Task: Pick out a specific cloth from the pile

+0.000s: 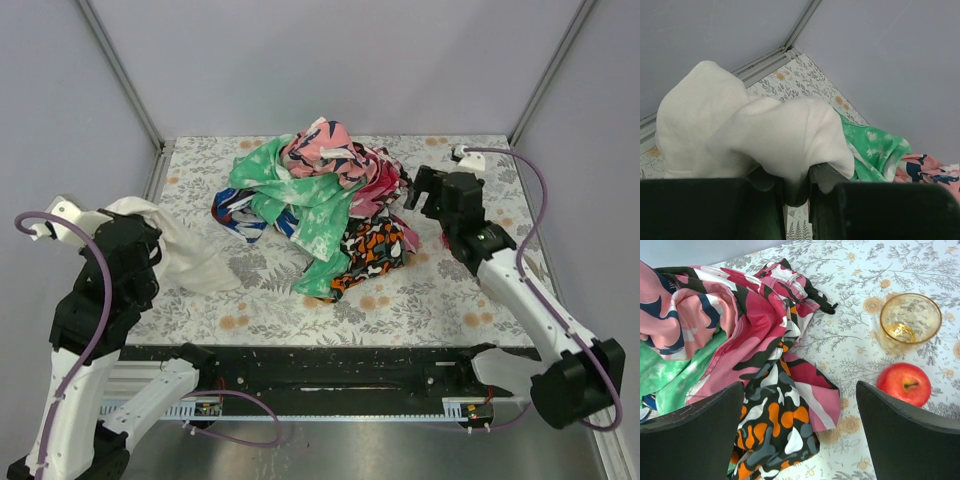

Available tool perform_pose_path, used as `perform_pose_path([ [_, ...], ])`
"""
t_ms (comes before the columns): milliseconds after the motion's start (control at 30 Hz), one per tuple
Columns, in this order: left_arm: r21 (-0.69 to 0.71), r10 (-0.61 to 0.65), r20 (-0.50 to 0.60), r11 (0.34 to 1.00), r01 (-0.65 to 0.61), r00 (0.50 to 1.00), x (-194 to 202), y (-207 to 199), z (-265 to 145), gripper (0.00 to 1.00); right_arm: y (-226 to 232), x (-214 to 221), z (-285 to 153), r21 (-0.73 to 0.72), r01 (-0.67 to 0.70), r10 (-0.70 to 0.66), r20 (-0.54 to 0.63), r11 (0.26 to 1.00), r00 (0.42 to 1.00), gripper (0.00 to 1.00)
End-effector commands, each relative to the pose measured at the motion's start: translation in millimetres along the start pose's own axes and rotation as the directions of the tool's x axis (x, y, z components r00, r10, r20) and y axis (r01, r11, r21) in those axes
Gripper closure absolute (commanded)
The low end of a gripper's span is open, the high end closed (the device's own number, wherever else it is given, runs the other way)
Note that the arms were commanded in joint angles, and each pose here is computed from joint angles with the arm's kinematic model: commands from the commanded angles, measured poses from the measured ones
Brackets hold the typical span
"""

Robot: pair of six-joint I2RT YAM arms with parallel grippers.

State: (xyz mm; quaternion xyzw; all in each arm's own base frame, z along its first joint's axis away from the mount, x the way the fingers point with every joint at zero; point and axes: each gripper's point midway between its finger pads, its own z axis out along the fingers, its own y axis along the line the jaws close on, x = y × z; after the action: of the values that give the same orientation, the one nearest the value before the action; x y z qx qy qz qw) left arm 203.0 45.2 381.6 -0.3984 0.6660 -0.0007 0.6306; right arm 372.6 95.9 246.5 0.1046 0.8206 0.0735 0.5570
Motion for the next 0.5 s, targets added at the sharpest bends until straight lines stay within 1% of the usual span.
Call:
perform_pose_path([
  [0,-0.021,-0.003,0.027,1.000,0.004,1.000,3.2,-5.8,10.9,1.00,-10.4,-15.0,-27.0,0.003,-0.090,0.089,0.098,0.996,0.991,0.00],
  [100,-0.001,0.014,-0.037,1.000,-0.014,0.999,42.6,-11.5,26.2,1.00,-18.6,-11.1,-36.3,0.011,-0.109,0.107,0.117,0.994,0.987,0.01],
  [200,0.013,0.011,-0.129,1.000,-0.010,0.992,99.0,-10.1,42.3,1.00,-29.1,-7.7,-44.3,0.037,-0.130,0.124,0.135,0.991,0.983,0.00],
  [267,-0.059,0.024,-0.200,0.998,-0.037,0.980,142.3,14.2,50.9,0.99,-35.4,-6.8,-48.8,0.055,-0.137,0.127,0.152,0.989,0.980,0.01],
  [333,-0.068,0.044,-0.266,0.996,-0.064,0.963,178.6,27.1,56.0,0.93,-41.8,-7.4,-52.3,0.073,-0.129,0.115,0.173,0.989,0.978,0.01],
  [367,-0.060,0.057,-0.307,0.995,-0.079,0.950,196.2,32.1,57.0,0.91,-44.1,-7.0,-52.5,0.079,-0.122,0.106,0.180,0.989,0.978,0.00],
  [433,-0.100,0.069,-0.379,0.988,-0.116,0.923,227.3,51.8,56.0,0.92,-48.3,-5.9,-52.5,0.097,-0.119,0.099,0.188,0.988,0.977,0.01],
  [467,-0.144,0.064,-0.394,0.981,-0.131,0.917,237.0,65.0,55.7,0.92,-49.2,-5.0,-52.0,0.102,-0.114,0.093,0.187,0.988,0.978,0.01],
])
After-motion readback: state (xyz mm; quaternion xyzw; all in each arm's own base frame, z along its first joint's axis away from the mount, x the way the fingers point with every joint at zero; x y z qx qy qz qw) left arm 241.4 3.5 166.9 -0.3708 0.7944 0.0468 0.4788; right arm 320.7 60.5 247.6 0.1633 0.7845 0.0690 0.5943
